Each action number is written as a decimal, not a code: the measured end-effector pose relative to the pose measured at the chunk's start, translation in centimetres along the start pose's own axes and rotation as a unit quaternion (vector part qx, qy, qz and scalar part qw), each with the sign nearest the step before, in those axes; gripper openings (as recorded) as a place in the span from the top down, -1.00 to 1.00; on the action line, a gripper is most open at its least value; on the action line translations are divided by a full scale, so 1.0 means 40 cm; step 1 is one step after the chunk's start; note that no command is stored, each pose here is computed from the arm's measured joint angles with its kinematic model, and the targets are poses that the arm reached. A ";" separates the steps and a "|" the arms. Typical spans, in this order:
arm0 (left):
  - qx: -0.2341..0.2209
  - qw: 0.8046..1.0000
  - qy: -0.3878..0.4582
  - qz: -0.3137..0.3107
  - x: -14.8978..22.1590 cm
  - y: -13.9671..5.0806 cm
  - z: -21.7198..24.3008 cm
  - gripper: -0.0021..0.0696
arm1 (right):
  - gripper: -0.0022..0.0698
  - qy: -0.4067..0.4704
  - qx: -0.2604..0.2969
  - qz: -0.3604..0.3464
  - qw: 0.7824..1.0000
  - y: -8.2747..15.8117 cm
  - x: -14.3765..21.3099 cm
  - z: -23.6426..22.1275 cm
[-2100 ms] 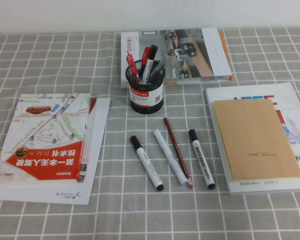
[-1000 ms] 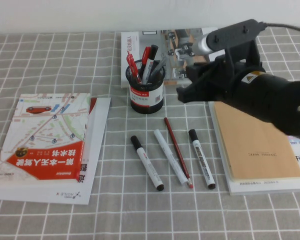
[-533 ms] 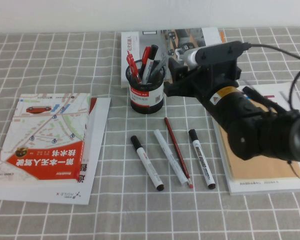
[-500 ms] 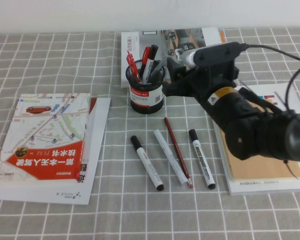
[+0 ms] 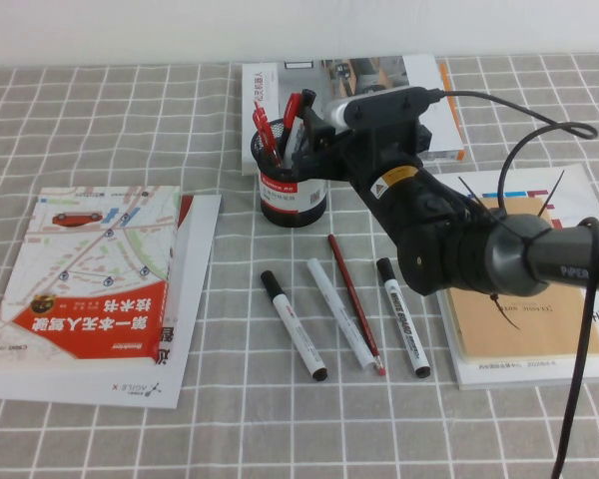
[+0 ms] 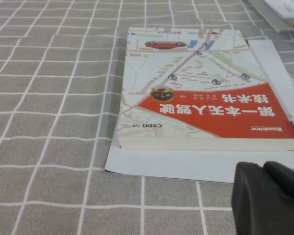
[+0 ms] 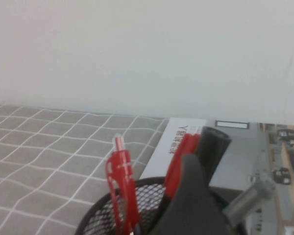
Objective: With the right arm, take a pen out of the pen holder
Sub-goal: 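Take a marker out of the pen holder and lay it on the table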
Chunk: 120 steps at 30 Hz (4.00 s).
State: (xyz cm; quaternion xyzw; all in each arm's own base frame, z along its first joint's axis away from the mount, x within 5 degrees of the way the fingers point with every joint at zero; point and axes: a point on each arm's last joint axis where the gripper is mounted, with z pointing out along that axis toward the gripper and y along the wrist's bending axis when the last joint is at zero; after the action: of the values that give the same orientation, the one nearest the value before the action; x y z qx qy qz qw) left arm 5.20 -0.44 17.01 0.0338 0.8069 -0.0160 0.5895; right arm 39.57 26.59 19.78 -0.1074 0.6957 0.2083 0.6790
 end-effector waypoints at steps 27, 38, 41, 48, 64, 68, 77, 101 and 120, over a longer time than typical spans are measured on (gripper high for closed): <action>0.000 1.000 0.000 0.000 0.000 0.000 0.000 0.95 | -0.04 -0.012 0.013 0.010 1.000 -0.017 0.015 0.035; 0.000 1.000 0.000 0.000 0.000 0.000 0.000 0.95 | -0.02 0.007 0.017 0.014 1.000 -0.021 0.045 0.039; 0.000 1.000 0.000 0.000 0.000 0.000 0.000 0.95 | -0.02 0.008 0.019 0.015 1.000 -0.022 0.048 0.039; 0.000 1.000 0.000 0.000 0.000 0.000 0.000 0.95 | -0.02 0.005 0.019 0.030 0.999 -0.022 0.045 0.041; 0.000 1.000 0.000 0.000 0.000 0.000 0.000 0.95 | 0.00 0.002 0.018 0.044 0.999 -0.016 0.054 0.078; 0.000 1.000 0.000 0.000 0.000 0.000 0.000 0.95 | 0.07 0.003 0.017 0.045 0.999 -0.016 0.054 0.078; 0.000 1.000 0.000 0.000 0.000 0.000 0.000 0.95 | 0.49 0.003 0.018 0.045 0.999 -0.016 0.054 0.078; 0.000 1.000 0.000 0.000 0.000 0.000 0.000 0.95 | 0.83 0.018 0.007 0.053 0.998 -0.002 0.014 0.074; 0.000 1.000 0.000 0.000 0.000 0.000 0.000 0.95 | 0.83 0.016 -0.042 -0.015 0.999 0.043 -0.220 0.007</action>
State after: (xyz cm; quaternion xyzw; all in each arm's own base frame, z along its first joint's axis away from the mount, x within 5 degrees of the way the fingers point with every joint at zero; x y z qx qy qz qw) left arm 5.20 -0.44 17.01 0.0338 0.8069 -0.0160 0.5895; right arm 39.58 27.07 28.72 -0.1497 0.6951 0.2258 0.6659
